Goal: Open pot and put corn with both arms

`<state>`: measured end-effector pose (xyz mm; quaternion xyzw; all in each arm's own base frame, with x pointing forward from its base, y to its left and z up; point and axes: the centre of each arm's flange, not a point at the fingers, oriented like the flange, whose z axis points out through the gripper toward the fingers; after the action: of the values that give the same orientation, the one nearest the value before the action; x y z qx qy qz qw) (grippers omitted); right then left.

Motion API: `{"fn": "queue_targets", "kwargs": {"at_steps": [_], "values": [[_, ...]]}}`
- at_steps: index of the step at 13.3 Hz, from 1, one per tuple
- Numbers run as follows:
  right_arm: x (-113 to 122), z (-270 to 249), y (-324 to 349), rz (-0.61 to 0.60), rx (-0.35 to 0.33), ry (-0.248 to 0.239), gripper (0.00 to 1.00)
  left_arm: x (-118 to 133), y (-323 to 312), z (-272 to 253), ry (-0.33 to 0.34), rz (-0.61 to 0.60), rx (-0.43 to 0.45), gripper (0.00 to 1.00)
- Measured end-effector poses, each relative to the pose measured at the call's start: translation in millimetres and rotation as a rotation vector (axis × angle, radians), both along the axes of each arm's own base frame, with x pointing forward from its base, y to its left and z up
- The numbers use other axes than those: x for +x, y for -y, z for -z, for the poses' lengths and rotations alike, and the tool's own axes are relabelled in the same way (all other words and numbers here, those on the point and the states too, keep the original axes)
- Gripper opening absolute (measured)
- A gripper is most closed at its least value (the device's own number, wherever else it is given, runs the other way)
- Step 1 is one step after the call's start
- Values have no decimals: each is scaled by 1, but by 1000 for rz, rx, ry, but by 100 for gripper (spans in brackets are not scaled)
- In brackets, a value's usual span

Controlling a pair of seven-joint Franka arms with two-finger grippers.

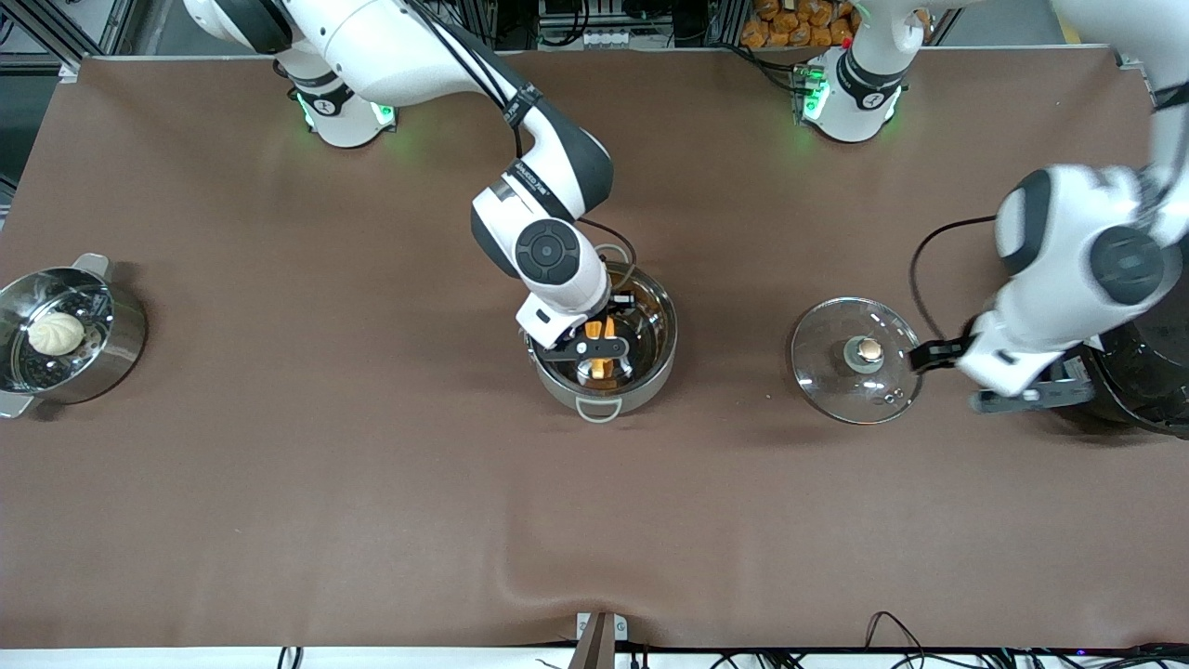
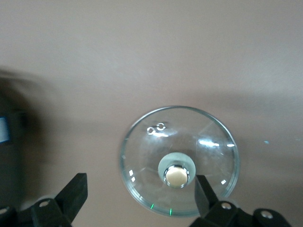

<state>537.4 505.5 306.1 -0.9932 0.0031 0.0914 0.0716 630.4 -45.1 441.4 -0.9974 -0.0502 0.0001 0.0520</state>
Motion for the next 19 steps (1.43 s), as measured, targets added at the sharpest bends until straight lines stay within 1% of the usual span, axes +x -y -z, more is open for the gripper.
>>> {"fn": "queue_targets", "kwargs": {"at_steps": [1, 3, 6, 7, 9, 10, 11, 12, 15, 16, 18, 19], "values": [[0, 0, 0, 5, 0, 0, 44, 3, -2, -35, 9, -10, 3, 100], [0, 0, -1, 13, 0, 2, 62, -1, -2, -88, 12, -26, -2, 100], [1, -1, -1, 21, 2, 4, 94, -19, 1, -137, 41, -34, -31, 100], [1, -2, -1, 24, 2, 5, 100, -26, 1, -146, 42, -35, -32, 100], [5, -6, 2, 37, 2, 13, 100, -34, 4, -155, 33, -30, -46, 100], [11, -10, 7, 47, 4, 22, 100, -36, 6, -158, 32, -30, -65, 100], [20, -18, 17, 61, 4, 28, 100, -37, 8, -160, 34, -30, -78, 100], [31, -27, 33, 62, -3, 22, 100, -38, 8, -162, 37, -30, -83, 100], [71, -58, 113, 2, -13, -14, 100, -44, 9, -169, 34, -22, -83, 100], [83, -68, 145, -23, -13, -30, 100, -46, 10, -169, 25, 1, -81, 100], [98, -90, 204, -67, -7, -45, 100, -49, 12, -170, 10, 34, -80, 100], [102, -96, 235, -91, 0, -49, 100, -50, 14, -171, 6, 38, -80, 100]]}}
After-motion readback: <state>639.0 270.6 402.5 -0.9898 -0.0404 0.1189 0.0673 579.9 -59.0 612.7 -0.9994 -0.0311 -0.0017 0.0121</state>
